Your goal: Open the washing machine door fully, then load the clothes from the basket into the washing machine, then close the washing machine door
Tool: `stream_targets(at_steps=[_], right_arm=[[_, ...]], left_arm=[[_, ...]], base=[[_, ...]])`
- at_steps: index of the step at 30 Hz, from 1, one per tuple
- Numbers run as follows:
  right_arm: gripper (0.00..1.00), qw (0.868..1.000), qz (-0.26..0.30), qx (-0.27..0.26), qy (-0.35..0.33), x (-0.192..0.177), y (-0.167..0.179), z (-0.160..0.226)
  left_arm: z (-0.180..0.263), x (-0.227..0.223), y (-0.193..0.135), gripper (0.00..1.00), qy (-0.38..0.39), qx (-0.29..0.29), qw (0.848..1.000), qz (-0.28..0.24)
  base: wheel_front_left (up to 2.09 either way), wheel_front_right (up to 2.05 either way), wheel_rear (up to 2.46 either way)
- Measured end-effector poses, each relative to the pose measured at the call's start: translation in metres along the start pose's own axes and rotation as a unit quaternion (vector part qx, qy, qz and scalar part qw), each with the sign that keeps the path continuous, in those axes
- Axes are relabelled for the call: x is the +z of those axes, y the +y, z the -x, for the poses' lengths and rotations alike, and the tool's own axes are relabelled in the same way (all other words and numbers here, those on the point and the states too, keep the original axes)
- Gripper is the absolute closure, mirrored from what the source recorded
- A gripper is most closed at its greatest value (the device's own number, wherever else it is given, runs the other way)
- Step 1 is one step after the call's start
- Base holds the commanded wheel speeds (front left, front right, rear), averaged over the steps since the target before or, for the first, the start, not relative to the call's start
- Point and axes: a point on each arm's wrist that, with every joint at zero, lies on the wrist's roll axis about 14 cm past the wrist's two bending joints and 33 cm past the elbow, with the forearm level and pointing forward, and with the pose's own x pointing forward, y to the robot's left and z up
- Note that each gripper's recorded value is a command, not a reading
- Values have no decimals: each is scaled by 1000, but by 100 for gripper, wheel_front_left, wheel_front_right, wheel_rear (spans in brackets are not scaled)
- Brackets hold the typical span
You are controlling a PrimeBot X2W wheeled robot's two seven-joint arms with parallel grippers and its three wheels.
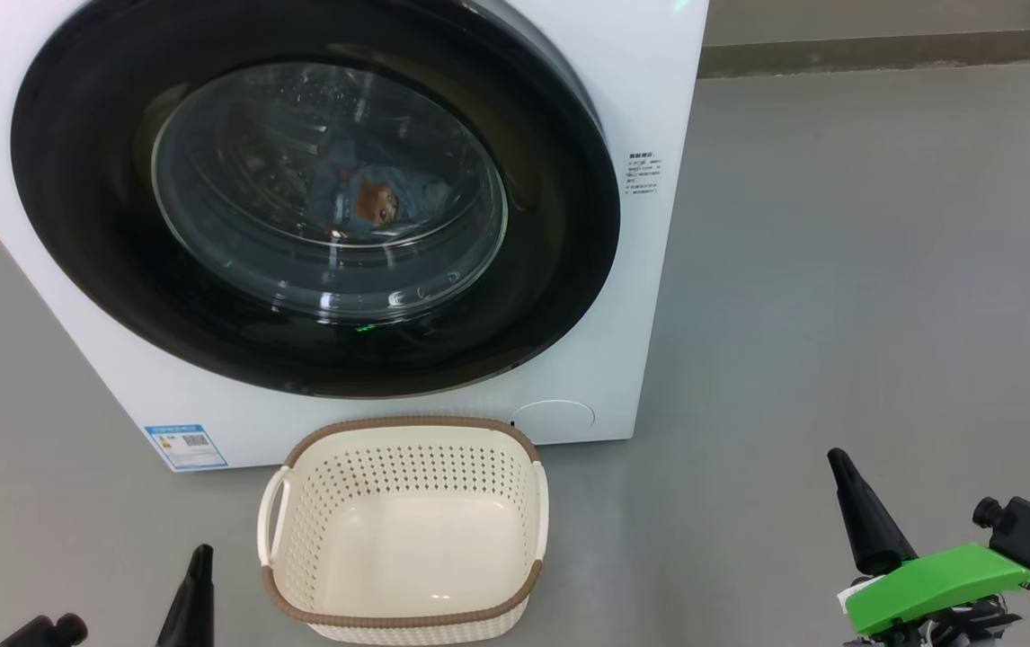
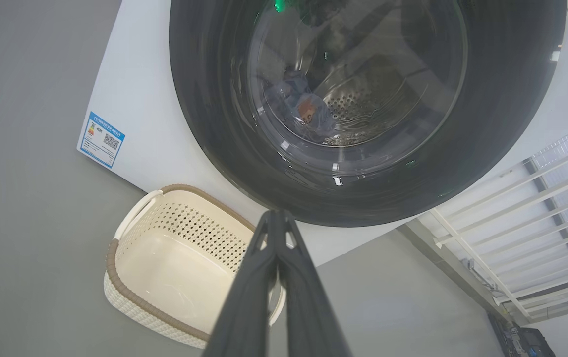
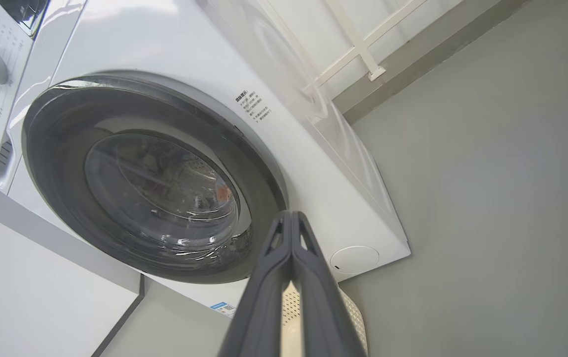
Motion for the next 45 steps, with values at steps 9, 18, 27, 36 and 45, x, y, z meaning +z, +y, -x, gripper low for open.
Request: stream_targets(at_steps=[9, 18, 27, 36, 45], right_arm=[[100, 999, -53, -11, -1, 1, -3, -1], [100, 995, -102, -20, -4, 3, -7, -1], [100, 989, -145, -25, -4, 3, -9, -2], [100, 980, -199, -30, -7, 2, -11, -2], [100, 969, -244, -34, -11, 5, -14, -2]], left_arm=[[-1, 1, 3, 100, 1, 9, 999, 45], [-4, 3, 3, 100, 0, 12, 996, 89], [-5, 4, 5, 100, 1, 16, 992, 129], [-8, 7, 5, 100, 0, 16, 985, 172], [-10, 8, 5, 100, -1, 16, 976, 217]], base=[[0, 0, 0], [0, 0, 0], [0, 0, 0], [0, 0, 0], [0, 0, 0]])
